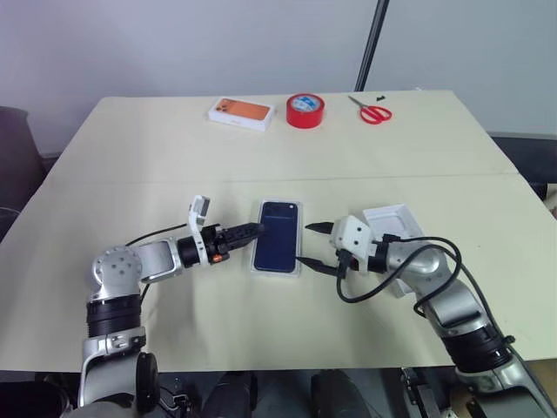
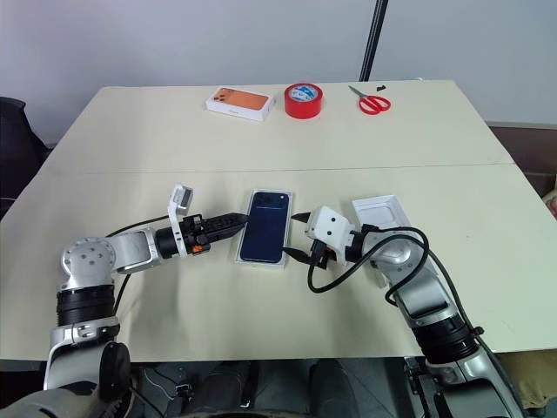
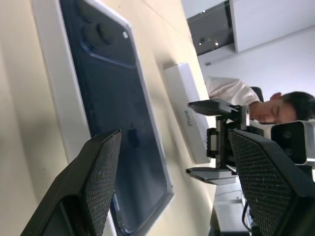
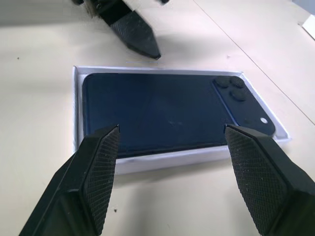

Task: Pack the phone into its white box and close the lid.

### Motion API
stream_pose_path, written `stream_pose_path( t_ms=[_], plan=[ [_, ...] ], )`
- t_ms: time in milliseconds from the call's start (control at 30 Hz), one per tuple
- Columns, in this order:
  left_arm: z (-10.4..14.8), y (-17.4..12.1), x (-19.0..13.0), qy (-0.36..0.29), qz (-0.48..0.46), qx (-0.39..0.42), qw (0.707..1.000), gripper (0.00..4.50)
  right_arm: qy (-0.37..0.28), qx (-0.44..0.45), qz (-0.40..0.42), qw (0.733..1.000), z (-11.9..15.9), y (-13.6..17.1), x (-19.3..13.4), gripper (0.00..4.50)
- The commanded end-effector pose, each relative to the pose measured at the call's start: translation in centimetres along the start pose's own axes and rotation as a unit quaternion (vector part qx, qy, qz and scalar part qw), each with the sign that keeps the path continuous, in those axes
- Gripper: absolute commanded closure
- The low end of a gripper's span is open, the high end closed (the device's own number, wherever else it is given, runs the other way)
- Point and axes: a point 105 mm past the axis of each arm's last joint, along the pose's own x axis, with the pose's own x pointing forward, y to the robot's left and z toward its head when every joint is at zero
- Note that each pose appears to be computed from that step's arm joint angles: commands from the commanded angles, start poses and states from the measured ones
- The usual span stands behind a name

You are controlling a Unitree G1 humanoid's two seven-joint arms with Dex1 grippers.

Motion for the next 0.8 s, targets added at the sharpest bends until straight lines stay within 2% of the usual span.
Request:
stream_pose_path(
  t_ms=[33, 167, 200, 267, 300, 433, 467, 600, 800],
  plan=[
    [1.4, -1.3, -1.1, -0.017, -0.017, 0.026, 0.999, 0.87, -0.011, -0.018, -0.012, 1.000, 0.8, -0.6, -0.1, 0.93],
    [3.1, 0.9, -2.2, -0.058, 0.046, 0.055, 0.996, 0.87, -0.005, -0.017, -0.021, 1.000, 0.5, -0.9, -0.3, 0.93],
    [3.8, 2.7, -2.5, -0.076, 0.097, 0.068, 0.990, 1.09, -0.001, -0.018, -0.029, 0.999, 0.3, -1.1, -0.3, 1.19],
    [4.8, 4.8, -3.1, -0.093, 0.163, 0.117, 0.975, 1.70, 0.014, -0.033, -0.048, 0.998, -0.2, -1.7, -0.3, 1.78],
    [5.0, 5.2, -3.2, -0.093, 0.174, 0.135, 0.971, 2.21, 0.020, -0.041, -0.055, 0.997, -0.4, -1.9, -0.3, 2.28],
    [3.4, 5.4, -1.2, -0.066, 0.149, 0.131, 0.978, 4.28, 0.058, -0.071, -0.064, 0.994, -1.8, -2.5, 0.1, 4.33],
    [3.0, 5.3, -0.7, -0.062, 0.144, 0.134, 0.979, 4.44, 0.062, -0.073, -0.064, 0.993, -2.0, -2.5, 0.2, 4.46],
    [2.1, 4.9, 1.6, -0.053, 0.127, 0.134, 0.981, 4.44, 0.089, -0.104, -0.063, 0.989, -2.8, -2.6, 0.8, 4.46],
    [-0.7, 3.5, 4.2, 0.001, 0.077, 0.113, 0.991, 4.44, 0.077, -0.094, -0.059, 0.991, -2.3, -2.1, 1.5, 4.46]
  ],
)
